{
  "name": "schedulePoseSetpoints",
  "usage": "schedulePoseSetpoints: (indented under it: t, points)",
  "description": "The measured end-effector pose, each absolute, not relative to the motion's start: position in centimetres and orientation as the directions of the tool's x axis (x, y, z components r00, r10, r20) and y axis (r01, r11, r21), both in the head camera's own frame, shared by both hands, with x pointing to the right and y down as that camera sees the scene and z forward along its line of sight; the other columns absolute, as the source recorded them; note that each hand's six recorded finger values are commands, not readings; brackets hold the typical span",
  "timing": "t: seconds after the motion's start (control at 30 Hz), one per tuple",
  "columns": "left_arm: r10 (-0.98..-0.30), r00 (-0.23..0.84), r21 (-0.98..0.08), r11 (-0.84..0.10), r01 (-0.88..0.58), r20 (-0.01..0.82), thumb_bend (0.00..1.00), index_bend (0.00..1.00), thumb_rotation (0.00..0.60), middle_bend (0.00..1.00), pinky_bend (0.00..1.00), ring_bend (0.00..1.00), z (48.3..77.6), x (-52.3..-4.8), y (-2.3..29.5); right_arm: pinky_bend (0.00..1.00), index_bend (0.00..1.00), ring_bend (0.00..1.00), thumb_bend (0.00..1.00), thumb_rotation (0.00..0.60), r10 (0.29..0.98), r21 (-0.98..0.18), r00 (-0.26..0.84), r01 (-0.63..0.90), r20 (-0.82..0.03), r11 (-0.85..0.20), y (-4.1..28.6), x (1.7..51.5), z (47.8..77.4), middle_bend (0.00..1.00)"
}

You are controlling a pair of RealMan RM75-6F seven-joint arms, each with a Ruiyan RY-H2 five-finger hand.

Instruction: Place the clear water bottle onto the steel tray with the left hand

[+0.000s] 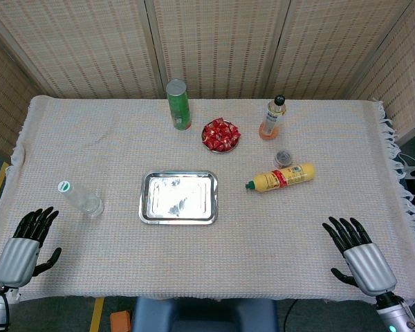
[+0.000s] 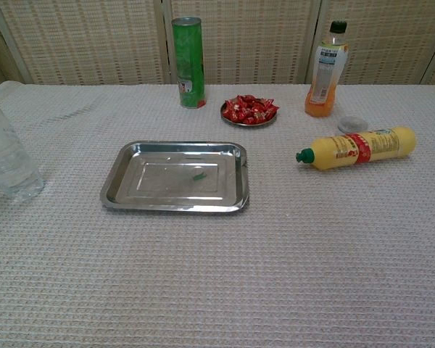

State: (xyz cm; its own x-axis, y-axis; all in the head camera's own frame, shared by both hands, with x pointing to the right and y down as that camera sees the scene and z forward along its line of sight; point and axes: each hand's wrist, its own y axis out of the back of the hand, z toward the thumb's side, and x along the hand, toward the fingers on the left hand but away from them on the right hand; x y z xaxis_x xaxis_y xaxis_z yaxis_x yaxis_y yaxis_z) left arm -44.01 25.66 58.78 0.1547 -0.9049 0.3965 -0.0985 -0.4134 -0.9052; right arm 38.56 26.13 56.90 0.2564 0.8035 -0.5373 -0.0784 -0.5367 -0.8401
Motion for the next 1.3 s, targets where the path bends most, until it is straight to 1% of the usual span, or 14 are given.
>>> schedulePoseSetpoints:
  t: [0.2,0.3,0.37,0.47,0.53,0.6,0.67,0.77,0.9,1.07,1.3]
  points:
    - [-0.913,0.156,-0.895,-0.403,-0.192,0.378,0.34,0.00,0.600,0.00,0.07,0.00,58.8,-44.2,25.2,0.00,0.00,0.00,0.09,0.600,0.804,-0.841,0.261,-0.068,-0.534,-0.537,25.9,38.5,57.0,0.00]
    - [-0.916,0.154,-0.868,-0.401,-0.292,0.371,0.33,0.00,0.600,0.00,0.07,0.00,58.9,-44.2,24.9,0.00,0.00,0.00,0.08,0.600,0.811,-0.849,0.269,-0.048,-0.519,-0.527,25.7,38.4,57.0,0.00]
    - [-0.916,0.154,-0.829,-0.400,-0.391,0.370,0.33,0.00,0.600,0.00,0.06,0.00,59.1,-44.2,24.8,0.00,0.00,0.00,0.07,0.600,0.816,-0.854,0.272,-0.038,-0.509,-0.520,25.5,38.4,57.1,0.00]
    - [-0.910,0.156,-0.731,-0.402,-0.551,0.383,0.33,0.00,0.600,0.00,0.06,0.00,59.7,-44.2,24.8,0.00,0.00,0.00,0.06,0.600,0.818,-0.854,0.272,-0.032,-0.507,-0.519,25.1,38.4,57.5,0.00]
    - [-0.901,0.156,-0.639,-0.400,-0.657,0.404,0.33,0.00,0.600,0.00,0.06,0.00,60.5,-44.2,24.8,0.00,0.00,0.00,0.06,0.600,0.816,-0.850,0.265,-0.033,-0.514,-0.526,24.9,38.5,57.8,0.00]
    - [-0.891,0.151,-0.559,-0.393,-0.731,0.428,0.32,0.00,0.600,0.00,0.05,0.00,61.5,-44.2,24.7,0.00,0.00,0.00,0.06,0.600,0.816,-0.849,0.257,-0.038,-0.518,-0.527,24.8,38.6,57.9,0.00]
    - [-0.874,0.140,-0.480,-0.383,-0.789,0.466,0.33,0.00,0.600,0.00,0.04,0.00,63.2,-44.1,24.6,0.00,0.00,0.00,0.06,0.600,0.818,-0.849,0.251,-0.035,-0.518,-0.527,24.6,38.7,57.9,0.00]
    - [-0.849,0.133,-0.403,-0.374,-0.835,0.511,0.33,0.00,0.600,0.00,0.02,0.00,65.5,-43.3,24.3,0.00,0.00,0.00,0.06,0.600,0.824,-0.853,0.245,-0.025,-0.511,-0.521,24.4,38.8,57.7,0.00]
    - [-0.853,0.124,-0.344,-0.332,-0.878,0.506,0.32,0.00,0.600,0.00,0.01,0.00,67.4,-42.1,23.6,0.00,0.00,0.00,0.05,0.600,0.828,-0.858,0.250,-0.019,-0.501,-0.514,24.6,38.9,57.3,0.00]
    - [-0.864,0.106,-0.349,-0.307,-0.885,0.492,0.33,0.00,0.600,0.00,0.01,0.00,68.6,-42.0,22.9,0.00,0.00,0.00,0.05,0.600,0.827,-0.858,0.253,-0.020,-0.501,-0.514,24.8,38.9,57.2,0.00]
    - [-0.882,0.073,-0.374,-0.271,-0.887,0.466,0.33,0.00,0.600,0.00,0.01,0.00,68.4,-42.9,22.7,0.00,0.00,0.00,0.05,0.600,0.815,-0.847,0.255,-0.033,-0.520,-0.530,25.0,38.7,57.5,0.00]
